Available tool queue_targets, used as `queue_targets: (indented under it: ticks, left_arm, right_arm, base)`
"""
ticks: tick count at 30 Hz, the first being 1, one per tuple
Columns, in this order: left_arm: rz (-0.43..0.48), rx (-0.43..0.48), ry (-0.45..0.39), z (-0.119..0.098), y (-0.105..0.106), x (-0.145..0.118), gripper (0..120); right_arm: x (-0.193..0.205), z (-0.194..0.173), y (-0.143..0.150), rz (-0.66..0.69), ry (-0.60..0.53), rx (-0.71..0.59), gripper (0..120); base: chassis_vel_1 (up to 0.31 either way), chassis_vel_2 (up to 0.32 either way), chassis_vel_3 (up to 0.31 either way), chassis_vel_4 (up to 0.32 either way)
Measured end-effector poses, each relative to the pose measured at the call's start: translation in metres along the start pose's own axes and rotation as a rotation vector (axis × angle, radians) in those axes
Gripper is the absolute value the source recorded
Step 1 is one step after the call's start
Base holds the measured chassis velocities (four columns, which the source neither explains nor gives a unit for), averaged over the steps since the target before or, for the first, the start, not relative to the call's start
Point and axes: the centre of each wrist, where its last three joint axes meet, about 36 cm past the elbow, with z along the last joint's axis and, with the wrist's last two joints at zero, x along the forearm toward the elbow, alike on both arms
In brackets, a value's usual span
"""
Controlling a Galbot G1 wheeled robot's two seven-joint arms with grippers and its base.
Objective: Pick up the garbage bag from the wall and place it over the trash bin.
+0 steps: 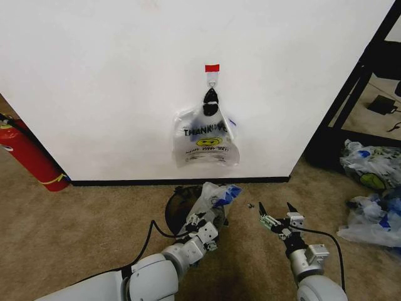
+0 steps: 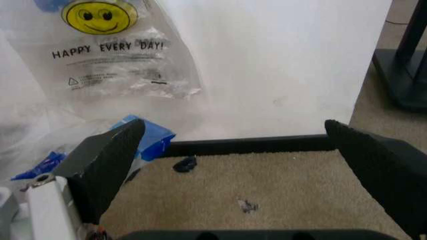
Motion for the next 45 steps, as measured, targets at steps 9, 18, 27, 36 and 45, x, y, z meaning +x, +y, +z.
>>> queue_targets:
  ticks: [9, 18, 27, 36, 45]
  left_arm:
    - [-0.006, -0.025, 0.018, 0.008, -0.004, -0.006, 54]
    - [-0.027, -0.020, 0.028, 0.011, -0.004, -0.012, 21]
    - [-0.047, 0.033, 0.038, 0.009, 0.000, -0.014, 0]
    - [-0.072, 0.073, 0.041, 0.008, 0.009, -0.008, 0]
    - [-0.068, 0.086, 0.048, 0.009, 0.006, -0.006, 0]
  right_arm:
    - [-0.001, -0.002, 0.004, -0.011, -0.004, -0.012, 100]
    - [0.005, 0.001, 0.011, -0.029, 0.017, -0.011, 100]
    - [0.013, 0.007, 0.033, -0.076, 0.101, -0.043, 100]
    - [-0.005, 0.001, 0.067, -0.194, 0.227, -0.166, 100]
    - [-0.015, 0.006, 0.090, -0.234, 0.287, -0.176, 100]
  base:
    - [0.000, 0.000, 0.000, 0.000]
    - [0.000, 0.000, 0.000, 0.000]
    - [0.000, 0.000, 0.000, 0.000]
    - [0.000, 0.000, 0.000, 0.000]
    - [0.000, 0.000, 0.000, 0.000]
